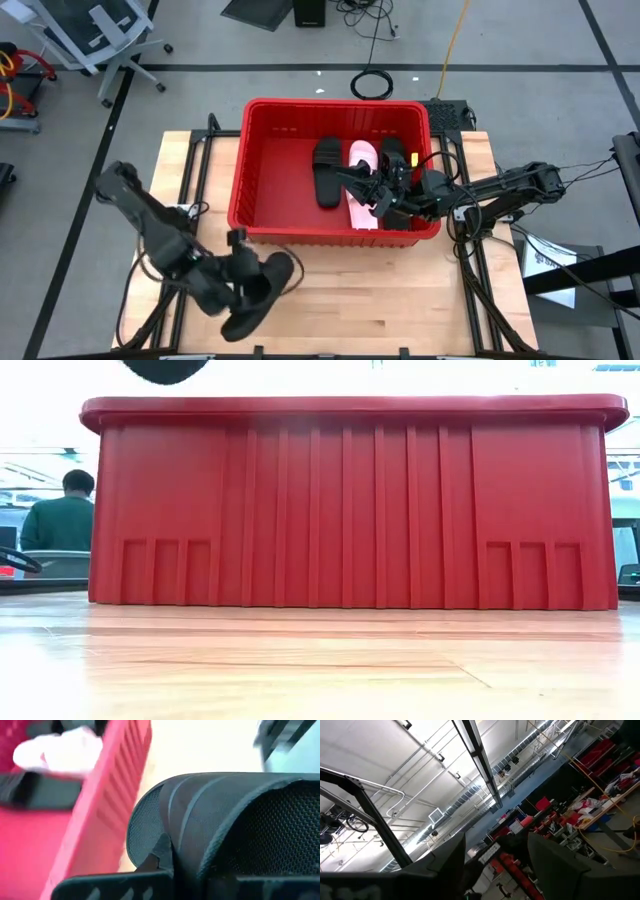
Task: Pick and place slides into bin
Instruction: Put the black slide into the red bin
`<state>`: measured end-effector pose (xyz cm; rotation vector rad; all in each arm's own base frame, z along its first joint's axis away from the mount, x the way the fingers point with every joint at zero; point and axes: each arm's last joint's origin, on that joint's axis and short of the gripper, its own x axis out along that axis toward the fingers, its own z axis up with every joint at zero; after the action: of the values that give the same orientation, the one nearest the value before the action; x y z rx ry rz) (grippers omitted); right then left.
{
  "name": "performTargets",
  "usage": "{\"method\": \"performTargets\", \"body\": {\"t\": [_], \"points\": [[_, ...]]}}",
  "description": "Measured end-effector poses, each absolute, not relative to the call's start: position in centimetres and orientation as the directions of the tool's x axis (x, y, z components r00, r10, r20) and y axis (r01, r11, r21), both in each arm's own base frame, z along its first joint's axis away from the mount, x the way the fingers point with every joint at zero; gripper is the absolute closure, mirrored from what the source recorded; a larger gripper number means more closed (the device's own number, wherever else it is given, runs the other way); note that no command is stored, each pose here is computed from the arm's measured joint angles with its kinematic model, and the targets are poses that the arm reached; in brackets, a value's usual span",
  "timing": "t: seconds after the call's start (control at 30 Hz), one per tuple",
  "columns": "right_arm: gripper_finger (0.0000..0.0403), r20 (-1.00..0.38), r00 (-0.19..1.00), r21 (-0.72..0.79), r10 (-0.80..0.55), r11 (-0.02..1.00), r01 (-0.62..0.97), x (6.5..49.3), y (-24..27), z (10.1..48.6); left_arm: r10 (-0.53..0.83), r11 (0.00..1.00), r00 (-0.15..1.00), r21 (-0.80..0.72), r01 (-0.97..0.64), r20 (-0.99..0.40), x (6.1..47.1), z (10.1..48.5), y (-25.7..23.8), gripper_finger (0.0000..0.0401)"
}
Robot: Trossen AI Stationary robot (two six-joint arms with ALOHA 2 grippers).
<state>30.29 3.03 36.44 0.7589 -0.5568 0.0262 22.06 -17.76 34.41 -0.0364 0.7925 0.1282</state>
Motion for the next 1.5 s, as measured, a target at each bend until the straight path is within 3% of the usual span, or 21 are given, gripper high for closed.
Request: {"method": "performTargets", "body": {"t": [0.3,0.47,0.67,0.87,1.03,1.5], "points": [[0.0197,0.555,0.812,0.628,-0.180,0.731,-0.267,29.9,3.0,37.1,0.156,0.976,0.942,-0.099,-0.193,-0.298,21.3,41.7,-14.2,0.0400],[0.0197,0.665,0.722,0.545,-0.193,0.786,-0.292,29.0,2.8,38.2,0.275,0.957,0.958,-0.068,-0.281,-0.080,20.3,45.4,-11.8,0.0401],[0.0197,0.759,0.617,0.452,-0.208,0.850,-0.271,27.9,2.7,39.2,0.391,0.916,0.919,0.070,-0.394,0.057,19.6,48.0,-8.8,0.0401],[0.0197,0.796,0.557,0.429,-0.235,0.869,-0.246,26.2,1.4,40.7,0.491,0.859,0.868,0.128,-0.496,0.069,19.4,48.5,-5.3,0.0401],[0.0197,0.796,0.546,0.390,-0.261,0.911,-0.132,23.6,0.0,42.7,0.492,0.851,0.870,0.224,-0.475,-0.022,19.9,48.0,-2.7,0.0401],[0.0197,0.649,0.660,0.344,-0.378,0.920,0.189,18.5,-3.4,48.7,0.639,0.730,0.706,0.530,-0.431,-0.306,25.5,46.1,2.4,0.0401]]}}
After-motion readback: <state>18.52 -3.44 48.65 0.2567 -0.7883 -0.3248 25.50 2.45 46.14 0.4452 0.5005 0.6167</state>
